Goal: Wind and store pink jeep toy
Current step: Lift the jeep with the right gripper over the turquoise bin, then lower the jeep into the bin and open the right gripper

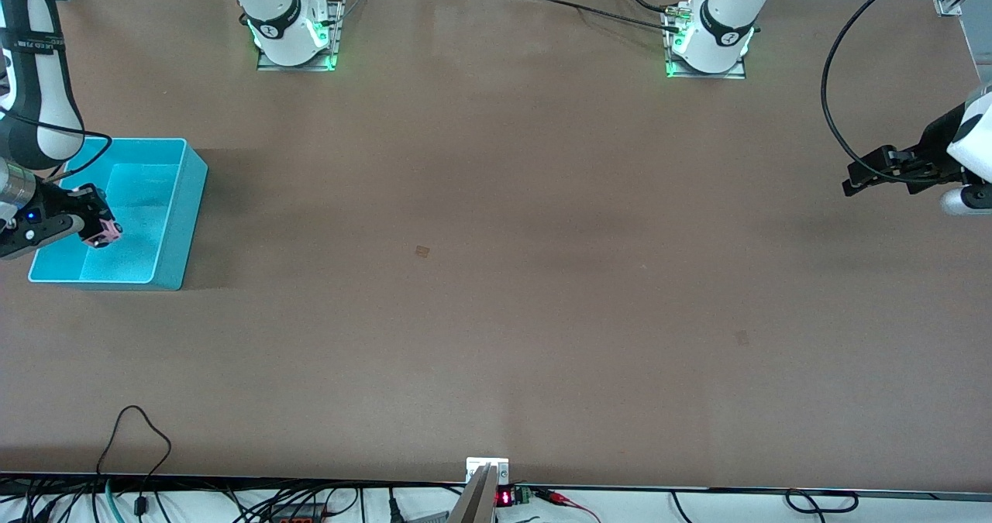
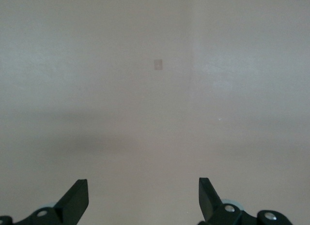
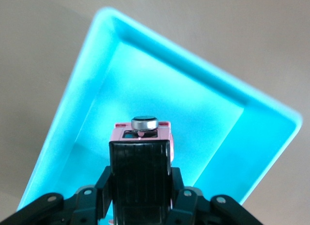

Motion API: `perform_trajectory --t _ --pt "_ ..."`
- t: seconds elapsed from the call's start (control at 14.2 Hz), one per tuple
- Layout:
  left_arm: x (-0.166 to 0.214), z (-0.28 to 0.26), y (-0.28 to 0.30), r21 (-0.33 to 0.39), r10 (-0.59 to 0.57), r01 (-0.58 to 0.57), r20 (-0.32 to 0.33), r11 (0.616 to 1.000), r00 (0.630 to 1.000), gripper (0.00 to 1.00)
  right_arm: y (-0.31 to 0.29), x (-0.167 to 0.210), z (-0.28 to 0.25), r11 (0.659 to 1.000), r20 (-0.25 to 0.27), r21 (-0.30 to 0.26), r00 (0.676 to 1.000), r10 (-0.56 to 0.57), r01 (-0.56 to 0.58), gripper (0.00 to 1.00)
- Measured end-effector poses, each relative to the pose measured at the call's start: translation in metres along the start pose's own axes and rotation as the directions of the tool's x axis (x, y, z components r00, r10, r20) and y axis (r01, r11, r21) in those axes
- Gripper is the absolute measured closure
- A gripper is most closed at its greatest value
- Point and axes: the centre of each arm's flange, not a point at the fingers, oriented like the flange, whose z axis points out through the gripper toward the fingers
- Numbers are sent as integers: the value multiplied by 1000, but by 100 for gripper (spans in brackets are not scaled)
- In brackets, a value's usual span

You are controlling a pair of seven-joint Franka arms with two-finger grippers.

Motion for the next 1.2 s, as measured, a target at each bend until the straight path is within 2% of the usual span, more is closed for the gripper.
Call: perform_trajectory --t 0.14,0.28,0.56,0.85,1.2 --pt "0 0 3 3 6 -6 -1 1000 1000 0 -9 -6 25 996 10 1 996 93 -93 50" --pt "-1 -1 5 3 10 -10 -2 1000 1000 0 -23 -12 59 986 -3 -10 986 168 -168 50" --pt "-4 -6 6 3 10 -10 -8 1000 1000 0 -41 -19 99 944 22 -4 944 329 -329 50" --pt "-4 -8 6 3 10 -10 -10 1000 1000 0 -43 -18 102 920 28 -6 919 393 -393 50" --pt "-4 -8 6 3 10 -10 -10 1000 1000 0 -41 -22 111 912 44 -7 911 409 -409 50"
